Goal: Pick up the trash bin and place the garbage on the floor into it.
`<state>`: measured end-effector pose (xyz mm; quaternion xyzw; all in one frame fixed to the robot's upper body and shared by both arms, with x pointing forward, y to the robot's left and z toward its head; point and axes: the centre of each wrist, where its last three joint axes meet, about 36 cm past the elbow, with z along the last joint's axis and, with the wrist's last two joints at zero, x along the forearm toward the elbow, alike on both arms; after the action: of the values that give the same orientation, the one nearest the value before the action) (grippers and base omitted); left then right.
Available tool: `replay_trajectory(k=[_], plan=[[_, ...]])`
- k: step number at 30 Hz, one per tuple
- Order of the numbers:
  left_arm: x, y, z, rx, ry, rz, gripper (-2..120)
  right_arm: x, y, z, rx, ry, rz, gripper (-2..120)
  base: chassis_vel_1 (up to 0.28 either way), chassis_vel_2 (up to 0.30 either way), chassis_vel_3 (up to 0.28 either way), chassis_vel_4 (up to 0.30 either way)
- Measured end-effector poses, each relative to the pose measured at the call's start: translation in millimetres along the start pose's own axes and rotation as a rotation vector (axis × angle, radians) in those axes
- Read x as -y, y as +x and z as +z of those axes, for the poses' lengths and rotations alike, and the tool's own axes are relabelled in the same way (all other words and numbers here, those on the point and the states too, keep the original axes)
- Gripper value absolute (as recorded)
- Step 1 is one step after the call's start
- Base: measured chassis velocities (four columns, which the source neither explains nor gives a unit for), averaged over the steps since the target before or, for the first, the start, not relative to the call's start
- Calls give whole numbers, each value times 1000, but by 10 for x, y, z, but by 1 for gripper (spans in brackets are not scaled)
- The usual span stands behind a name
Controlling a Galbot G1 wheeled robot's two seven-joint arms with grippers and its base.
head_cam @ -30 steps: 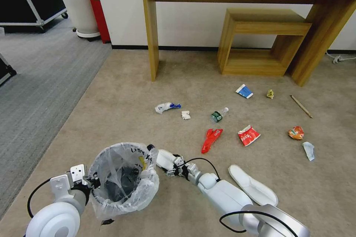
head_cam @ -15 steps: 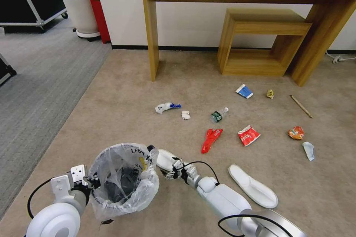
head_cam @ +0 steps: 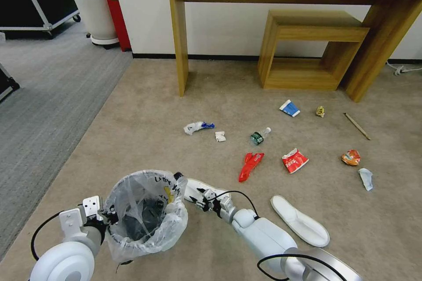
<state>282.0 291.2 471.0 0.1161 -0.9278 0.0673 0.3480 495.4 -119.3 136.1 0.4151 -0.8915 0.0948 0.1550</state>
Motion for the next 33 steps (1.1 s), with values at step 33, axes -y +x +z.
replay_trajectory(k=[33], plan=[[-2, -19, -56, 24, -11, 7, 0, 283, 64, -241, 82, -13, 45, 0, 0, 0, 0, 0]])
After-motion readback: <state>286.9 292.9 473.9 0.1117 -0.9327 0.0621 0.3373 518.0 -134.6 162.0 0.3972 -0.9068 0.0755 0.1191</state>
